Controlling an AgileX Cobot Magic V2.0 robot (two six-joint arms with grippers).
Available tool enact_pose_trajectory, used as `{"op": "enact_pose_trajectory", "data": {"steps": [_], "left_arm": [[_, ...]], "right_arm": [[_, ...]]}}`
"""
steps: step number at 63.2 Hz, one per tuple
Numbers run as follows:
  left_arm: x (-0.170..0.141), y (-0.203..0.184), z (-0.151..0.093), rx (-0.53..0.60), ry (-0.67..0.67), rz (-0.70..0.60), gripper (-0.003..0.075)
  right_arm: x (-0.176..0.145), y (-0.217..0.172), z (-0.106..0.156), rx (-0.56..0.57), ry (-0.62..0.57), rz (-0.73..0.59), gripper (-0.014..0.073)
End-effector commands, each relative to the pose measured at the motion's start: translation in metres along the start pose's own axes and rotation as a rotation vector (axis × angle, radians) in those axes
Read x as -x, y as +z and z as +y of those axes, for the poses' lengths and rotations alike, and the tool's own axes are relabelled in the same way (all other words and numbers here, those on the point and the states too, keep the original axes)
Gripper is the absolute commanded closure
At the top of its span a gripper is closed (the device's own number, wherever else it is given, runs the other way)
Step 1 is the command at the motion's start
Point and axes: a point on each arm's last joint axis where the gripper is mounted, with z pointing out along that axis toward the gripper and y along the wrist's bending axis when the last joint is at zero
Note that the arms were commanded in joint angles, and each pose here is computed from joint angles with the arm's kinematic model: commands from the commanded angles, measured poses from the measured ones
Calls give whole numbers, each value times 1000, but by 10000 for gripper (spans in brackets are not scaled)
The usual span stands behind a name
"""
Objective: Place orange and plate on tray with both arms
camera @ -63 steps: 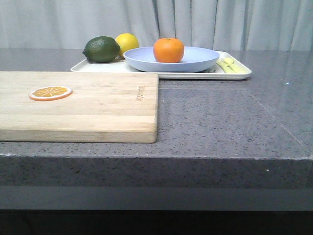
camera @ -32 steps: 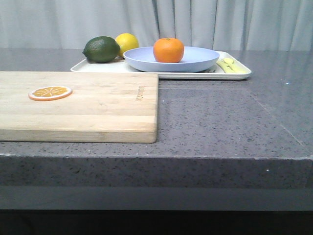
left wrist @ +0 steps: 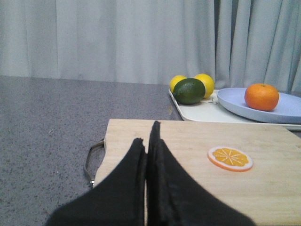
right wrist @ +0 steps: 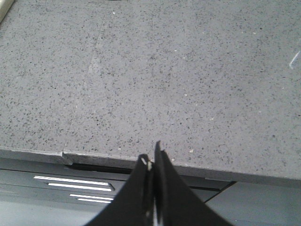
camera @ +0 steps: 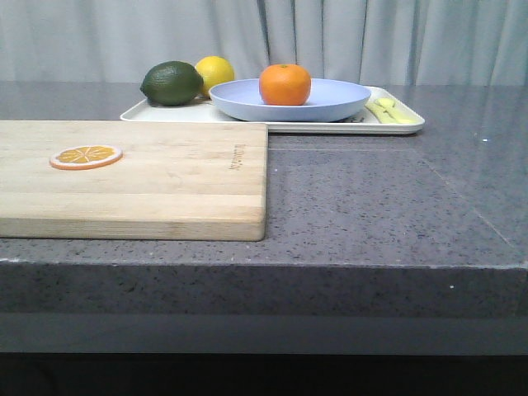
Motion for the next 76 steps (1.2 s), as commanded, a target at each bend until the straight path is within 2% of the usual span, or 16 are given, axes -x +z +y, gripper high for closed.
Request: {"op": "enact_pose_trajectory", "data": {"steps": [1,11,20,31,47,76], "left_arm": [[2,-1,1,10,-18,-97,740],[2,-1,1,9,-6,-97,740],[2,-1,0,1,120,-99,740],[1,-1,0,1,120,-95,740],[-3,-1,0,2,31,-47,740],[-3,-1,0,1,-23,-47,740]], "right_arm": [[12,-4,0,-2,-9,-86,662],[12,-4,0,-2,-9,-85,662],[12,-4,0,-2,-9,-85,662],[12,-4,0,-2,-9,-85,662],[12,-4,0,-2,-9,-85,662],[11,-4,0,-2,-9,-83,662]]}}
